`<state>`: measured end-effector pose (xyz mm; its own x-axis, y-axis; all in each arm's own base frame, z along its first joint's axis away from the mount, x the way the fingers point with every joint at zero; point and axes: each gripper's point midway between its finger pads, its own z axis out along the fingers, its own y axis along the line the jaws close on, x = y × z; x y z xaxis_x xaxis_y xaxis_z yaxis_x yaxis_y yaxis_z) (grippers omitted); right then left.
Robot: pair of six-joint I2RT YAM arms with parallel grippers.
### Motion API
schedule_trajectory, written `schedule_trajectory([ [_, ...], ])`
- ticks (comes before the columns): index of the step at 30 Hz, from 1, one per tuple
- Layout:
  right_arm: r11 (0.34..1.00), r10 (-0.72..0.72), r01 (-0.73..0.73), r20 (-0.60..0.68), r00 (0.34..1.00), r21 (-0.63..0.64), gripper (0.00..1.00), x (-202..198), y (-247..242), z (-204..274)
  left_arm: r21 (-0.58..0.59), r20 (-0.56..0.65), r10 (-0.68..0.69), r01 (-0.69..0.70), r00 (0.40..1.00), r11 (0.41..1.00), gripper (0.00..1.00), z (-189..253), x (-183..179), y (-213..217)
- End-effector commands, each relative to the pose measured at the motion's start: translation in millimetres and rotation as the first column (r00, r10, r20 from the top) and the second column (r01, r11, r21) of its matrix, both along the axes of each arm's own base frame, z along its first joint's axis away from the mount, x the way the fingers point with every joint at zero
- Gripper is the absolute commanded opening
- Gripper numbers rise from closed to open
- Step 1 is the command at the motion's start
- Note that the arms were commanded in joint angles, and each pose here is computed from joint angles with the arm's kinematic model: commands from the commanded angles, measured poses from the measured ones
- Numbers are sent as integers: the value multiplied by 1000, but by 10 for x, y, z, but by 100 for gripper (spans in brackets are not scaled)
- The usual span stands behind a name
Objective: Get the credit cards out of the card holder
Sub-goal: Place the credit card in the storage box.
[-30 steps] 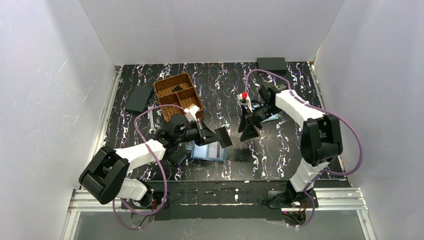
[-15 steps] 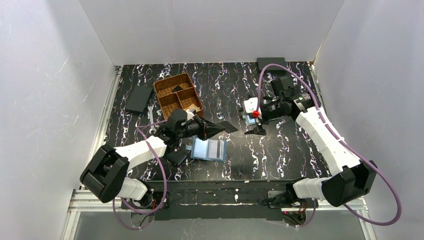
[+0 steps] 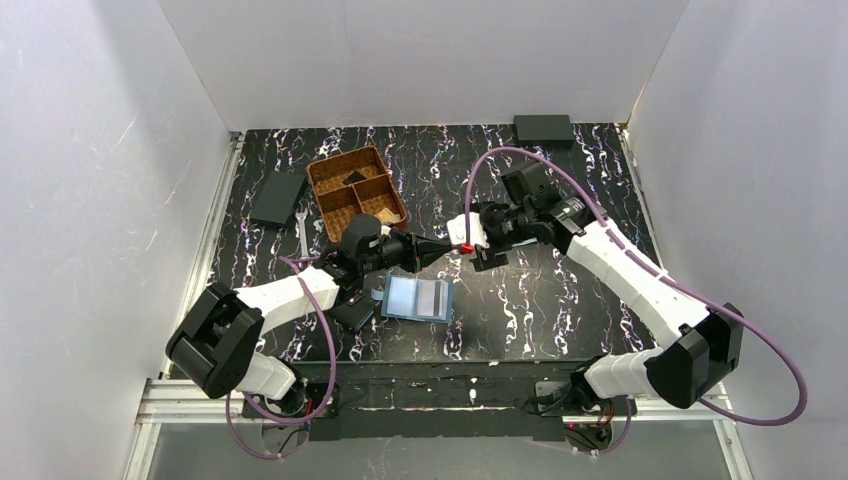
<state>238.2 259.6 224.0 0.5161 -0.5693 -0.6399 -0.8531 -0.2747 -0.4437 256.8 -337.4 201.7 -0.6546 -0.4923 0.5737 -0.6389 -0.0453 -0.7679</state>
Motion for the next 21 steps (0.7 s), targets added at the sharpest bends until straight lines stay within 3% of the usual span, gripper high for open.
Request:
schedule_trajectory([
  [1, 998, -67, 68, 75, 995, -12, 73, 200, -17, 22, -26, -23, 27, -27, 999, 999, 0, 87, 17, 15],
  [11, 999, -42, 41, 26, 999, 12, 5, 106, 80, -50, -44, 12, 34, -34, 999, 998, 0, 195, 10, 37],
  [13, 999, -51, 50, 22, 998, 16, 1, 108, 80, -25, -47, 33, 40, -39, 999, 998, 0, 224, 12, 49],
  [15, 997, -75, 74, 10, 997, 23, 1, 115, 69, 3, -56, 64, 58, -54, 996, 997, 15, 263, 14, 82],
  [19, 989, -134, 138, -70, 988, 50, 1, 98, -6, 47, -66, 199, 86, -74, 976, 995, 58, 397, -33, 213],
  [21, 986, -145, 154, -125, 982, 64, 1, 47, -58, 25, -44, 289, 73, -63, 954, 997, 72, 416, -93, 308],
])
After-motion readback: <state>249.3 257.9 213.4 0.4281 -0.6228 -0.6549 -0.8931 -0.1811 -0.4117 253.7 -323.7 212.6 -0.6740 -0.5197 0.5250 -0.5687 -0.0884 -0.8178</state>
